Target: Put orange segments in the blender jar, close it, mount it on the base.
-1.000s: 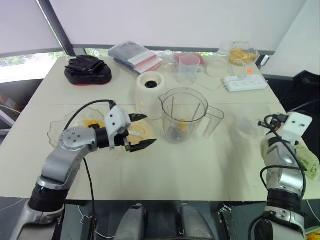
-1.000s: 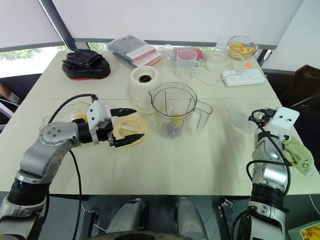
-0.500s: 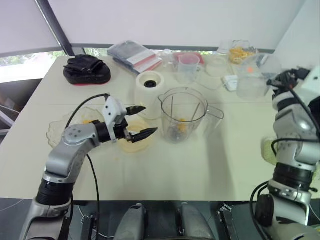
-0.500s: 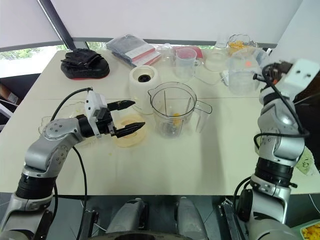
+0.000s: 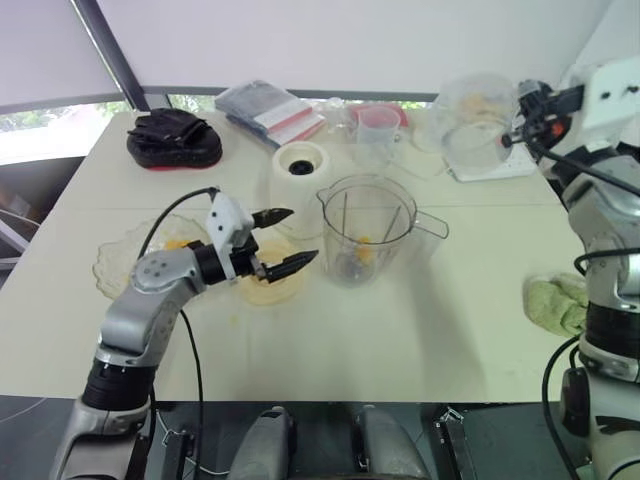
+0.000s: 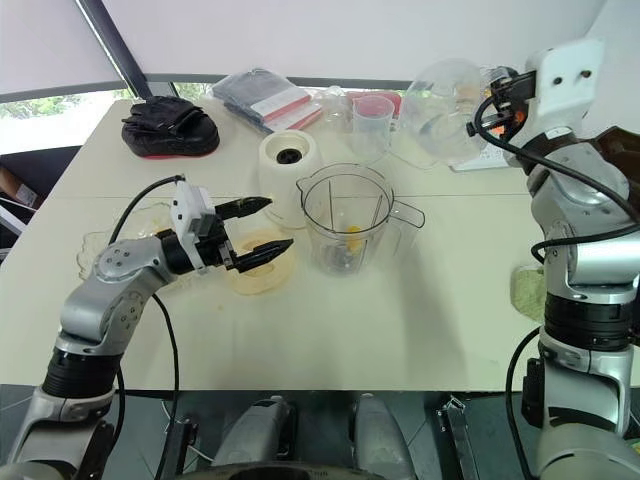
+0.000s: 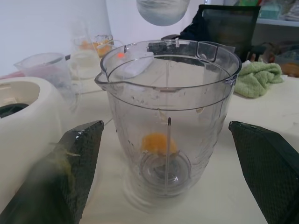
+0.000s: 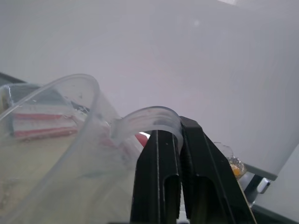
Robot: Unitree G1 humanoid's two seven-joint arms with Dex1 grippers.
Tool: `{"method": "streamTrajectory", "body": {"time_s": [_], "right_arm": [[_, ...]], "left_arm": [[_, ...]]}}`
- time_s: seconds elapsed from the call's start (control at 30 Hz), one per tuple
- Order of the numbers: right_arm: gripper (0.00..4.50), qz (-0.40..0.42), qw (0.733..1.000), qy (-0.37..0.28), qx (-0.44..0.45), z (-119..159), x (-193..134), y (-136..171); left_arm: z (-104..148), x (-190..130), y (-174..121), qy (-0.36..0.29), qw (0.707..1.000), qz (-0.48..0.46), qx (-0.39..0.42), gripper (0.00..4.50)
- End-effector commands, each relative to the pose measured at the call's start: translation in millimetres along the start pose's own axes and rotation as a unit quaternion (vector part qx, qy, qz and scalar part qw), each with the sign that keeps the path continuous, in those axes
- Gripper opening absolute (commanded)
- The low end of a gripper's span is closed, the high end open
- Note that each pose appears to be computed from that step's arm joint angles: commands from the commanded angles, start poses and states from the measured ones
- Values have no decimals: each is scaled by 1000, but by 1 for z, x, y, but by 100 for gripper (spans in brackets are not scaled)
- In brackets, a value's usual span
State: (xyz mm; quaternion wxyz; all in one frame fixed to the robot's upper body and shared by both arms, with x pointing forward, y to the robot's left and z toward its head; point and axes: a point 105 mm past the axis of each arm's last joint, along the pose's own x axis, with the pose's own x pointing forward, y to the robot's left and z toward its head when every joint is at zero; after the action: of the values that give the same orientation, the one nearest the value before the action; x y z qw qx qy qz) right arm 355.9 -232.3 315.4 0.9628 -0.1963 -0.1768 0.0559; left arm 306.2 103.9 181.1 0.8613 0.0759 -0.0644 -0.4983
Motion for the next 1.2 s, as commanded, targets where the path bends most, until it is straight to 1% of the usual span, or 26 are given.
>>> {"method": "streamTrajectory", "body": {"time_s": [0.03,0.3,0.5,0.57,1.03,1.2], "right_arm": [[4,8,996,-70,-46,39,-4,2],[4,45,988,-98,-107,48,-6,22],[4,63,983,-120,-123,53,-8,33],[4,74,979,-127,-143,54,-9,37],[4,115,959,-144,-214,50,-13,55],[4,139,947,-154,-247,48,-16,64]], "left_arm": [[9,-1,0,-14,1000,3,21,450],[10,-1,3,-9,1000,3,28,450],[9,-1,2,-6,1000,0,30,450],[10,-1,2,-5,1000,0,30,450],[9,-2,1,-3,999,1,32,450],[10,-2,2,-6,1000,3,29,450]]}}
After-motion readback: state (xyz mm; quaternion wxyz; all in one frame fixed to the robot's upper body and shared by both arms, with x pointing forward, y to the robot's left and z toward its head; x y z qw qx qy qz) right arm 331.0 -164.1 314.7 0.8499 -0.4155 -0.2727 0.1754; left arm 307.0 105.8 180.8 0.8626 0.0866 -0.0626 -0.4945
